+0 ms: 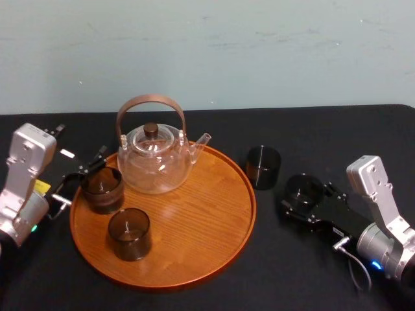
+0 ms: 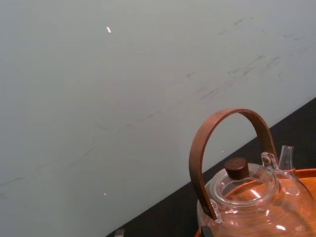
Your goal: Pick up the glass from the table and place it on the tray.
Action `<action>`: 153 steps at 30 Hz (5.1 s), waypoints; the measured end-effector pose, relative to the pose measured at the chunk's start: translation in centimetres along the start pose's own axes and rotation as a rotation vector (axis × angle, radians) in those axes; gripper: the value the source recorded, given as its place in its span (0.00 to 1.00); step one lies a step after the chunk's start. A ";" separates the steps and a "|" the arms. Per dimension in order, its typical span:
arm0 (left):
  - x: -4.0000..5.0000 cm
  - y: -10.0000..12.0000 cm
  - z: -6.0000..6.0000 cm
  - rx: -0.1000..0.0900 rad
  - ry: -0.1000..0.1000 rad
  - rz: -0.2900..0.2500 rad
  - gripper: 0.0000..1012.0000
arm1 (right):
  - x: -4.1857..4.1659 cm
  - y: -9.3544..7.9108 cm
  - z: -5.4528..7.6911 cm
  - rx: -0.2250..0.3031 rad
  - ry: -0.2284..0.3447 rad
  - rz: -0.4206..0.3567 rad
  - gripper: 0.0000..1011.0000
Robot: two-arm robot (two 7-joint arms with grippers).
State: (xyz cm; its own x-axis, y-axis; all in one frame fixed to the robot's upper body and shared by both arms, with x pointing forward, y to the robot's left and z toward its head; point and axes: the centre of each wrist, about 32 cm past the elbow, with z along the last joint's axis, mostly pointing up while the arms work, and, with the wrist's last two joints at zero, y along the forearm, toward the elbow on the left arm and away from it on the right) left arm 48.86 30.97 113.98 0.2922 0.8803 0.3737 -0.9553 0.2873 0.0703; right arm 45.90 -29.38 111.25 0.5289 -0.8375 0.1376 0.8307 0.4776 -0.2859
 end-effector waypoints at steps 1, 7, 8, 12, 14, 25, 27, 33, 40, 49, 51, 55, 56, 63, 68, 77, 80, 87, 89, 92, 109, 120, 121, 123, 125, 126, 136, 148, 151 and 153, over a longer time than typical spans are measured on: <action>0.00 0.0 0.0 0.000 0.000 0.000 0.99 | -0.02 0.0 0.1 0.005 -0.001 0.001 0.91; 0.00 0.0 0.0 0.000 0.000 0.000 0.99 | -0.37 -0.4 1.1 0.044 -0.024 0.022 0.91; 0.00 0.0 0.0 0.000 0.000 0.000 0.99 | -0.47 -0.4 1.3 0.049 -0.028 0.026 0.91; 0.00 0.0 0.0 0.000 0.000 0.000 0.99 | -1.22 -0.5 1.9 0.069 -0.046 0.062 0.91; 0.00 0.0 0.0 0.000 0.000 0.000 0.99 | -1.81 -0.6 2.2 0.079 -0.055 0.089 0.91; 0.00 0.0 0.0 0.000 0.000 0.000 0.99 | -4.59 0.7 3.2 0.119 -0.080 0.211 0.91; 0.00 0.0 0.0 0.000 0.000 0.000 0.99 | -4.92 1.0 3.4 0.123 -0.082 0.225 0.91; 0.00 0.0 0.0 0.000 0.000 0.000 0.99 | -6.03 2.2 3.7 0.130 -0.092 0.266 0.91; 0.00 0.0 0.0 0.000 0.000 0.000 0.99 | -6.80 3.6 3.8 0.128 -0.091 0.293 0.91; 0.00 0.0 0.0 0.000 0.000 0.000 0.99 | -7.57 5.0 3.6 0.122 -0.081 0.325 0.91; 0.00 0.0 0.0 0.000 0.000 0.000 0.99 | -7.67 5.2 3.5 0.121 -0.078 0.330 0.91; 0.00 0.0 0.0 0.000 0.000 0.000 0.99 | -8.10 5.6 3.3 0.116 -0.069 0.349 0.91; 0.00 0.0 0.0 0.000 0.000 0.000 0.99 | -8.17 5.7 3.3 0.115 -0.069 0.352 0.91; 0.00 0.0 0.0 0.000 0.000 0.000 0.99 | -8.80 6.0 3.1 0.109 -0.069 0.379 0.91; 0.00 0.0 0.0 0.000 0.000 0.000 0.99 | -9.08 6.3 2.9 0.100 -0.070 0.389 0.91; 0.00 0.0 0.0 0.000 0.000 0.000 0.99 | -9.32 6.7 2.5 0.084 -0.071 0.397 0.91; 0.00 0.0 0.0 0.000 0.000 0.000 0.99 | -9.40 6.8 2.4 0.078 -0.071 0.400 0.91; 0.00 0.0 0.0 0.000 0.000 0.000 0.99 | -9.57 7.1 2.2 0.069 -0.073 0.403 0.91; 0.00 0.0 0.0 0.000 0.000 0.000 0.99 | -9.57 7.1 2.2 0.069 -0.073 0.403 0.91; 0.00 0.0 0.0 0.000 0.000 0.000 0.99 | -9.58 7.0 2.2 0.069 -0.073 0.403 0.91; 0.00 0.0 0.0 0.000 0.000 0.000 0.99 | -9.32 6.6 2.3 0.085 -0.073 0.398 0.99; 0.00 0.0 0.0 0.000 0.000 0.000 0.99 | -8.91 5.5 3.1 0.129 -0.089 0.386 0.99; 0.00 0.0 0.0 0.000 0.000 0.000 0.99 | -8.89 5.4 3.1 0.131 -0.090 0.385 0.99; 0.00 0.0 0.0 0.000 0.000 0.000 0.99 | -8.82 5.3 3.2 0.136 -0.093 0.382 0.99; 0.00 0.0 0.0 0.000 0.000 0.000 0.99 | -8.72 5.1 3.3 0.142 -0.097 0.378 0.99; 0.00 0.0 0.0 0.000 0.000 0.000 0.99 | -8.68 5.0 3.4 0.145 -0.099 0.377 0.99; 0.00 0.0 0.0 0.000 0.000 0.000 0.99 | -8.48 4.3 3.9 0.173 -0.109 0.374 0.99; 0.00 0.0 0.0 0.000 0.000 0.000 0.99 | -7.46 2.1 4.4 0.231 -0.107 0.335 0.99; 0.00 0.0 0.0 0.000 0.000 0.000 0.99 | -6.87 1.3 4.2 0.234 -0.100 0.307 0.99; 0.00 0.0 0.0 0.000 0.000 0.000 0.99 | -6.39 0.7 4.0 0.235 -0.095 0.286 0.99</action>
State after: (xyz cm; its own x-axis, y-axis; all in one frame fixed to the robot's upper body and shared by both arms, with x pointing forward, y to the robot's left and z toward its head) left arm 48.86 30.97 113.98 0.2923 0.8803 0.3737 -0.9553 0.2873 0.0704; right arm 43.83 -22.60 114.00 0.7497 -0.6383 0.1746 0.6586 0.7455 -0.1022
